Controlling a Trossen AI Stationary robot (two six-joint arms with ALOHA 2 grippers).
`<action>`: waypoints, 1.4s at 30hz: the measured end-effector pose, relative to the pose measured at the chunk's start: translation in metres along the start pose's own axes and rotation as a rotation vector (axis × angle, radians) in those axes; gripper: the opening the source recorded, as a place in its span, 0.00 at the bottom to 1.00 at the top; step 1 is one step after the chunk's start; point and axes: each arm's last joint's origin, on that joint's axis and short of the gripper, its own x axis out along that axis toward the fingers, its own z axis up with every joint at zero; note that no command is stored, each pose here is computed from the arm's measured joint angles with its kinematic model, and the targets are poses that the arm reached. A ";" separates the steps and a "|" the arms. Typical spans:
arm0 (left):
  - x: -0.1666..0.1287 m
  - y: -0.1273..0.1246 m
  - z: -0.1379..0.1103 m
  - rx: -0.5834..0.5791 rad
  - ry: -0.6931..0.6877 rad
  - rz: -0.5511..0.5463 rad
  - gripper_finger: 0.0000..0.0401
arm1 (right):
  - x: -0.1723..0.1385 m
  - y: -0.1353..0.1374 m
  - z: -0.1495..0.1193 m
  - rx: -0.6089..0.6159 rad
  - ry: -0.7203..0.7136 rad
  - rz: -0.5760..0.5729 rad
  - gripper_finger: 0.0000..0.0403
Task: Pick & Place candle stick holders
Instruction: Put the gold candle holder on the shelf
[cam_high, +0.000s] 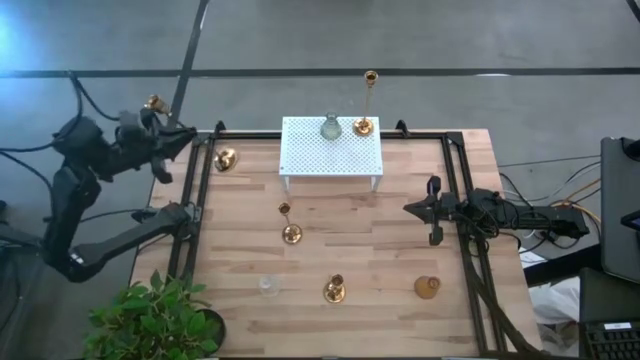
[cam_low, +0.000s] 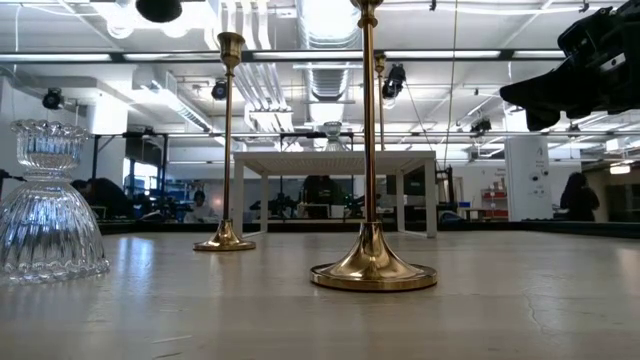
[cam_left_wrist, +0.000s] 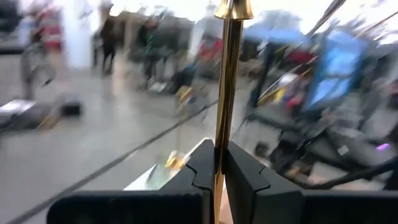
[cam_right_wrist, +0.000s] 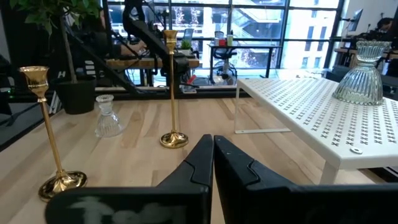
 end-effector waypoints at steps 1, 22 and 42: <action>0.003 0.000 0.002 -0.001 -0.031 -0.030 0.05 | 0.000 0.000 0.000 0.001 0.000 0.000 0.02; 0.144 0.000 -0.020 0.111 0.062 0.010 0.05 | 0.000 0.000 0.000 -0.001 0.000 0.000 0.02; 0.230 0.033 -0.046 0.149 0.080 0.363 0.05 | 0.000 0.000 0.000 -0.001 0.000 0.000 0.02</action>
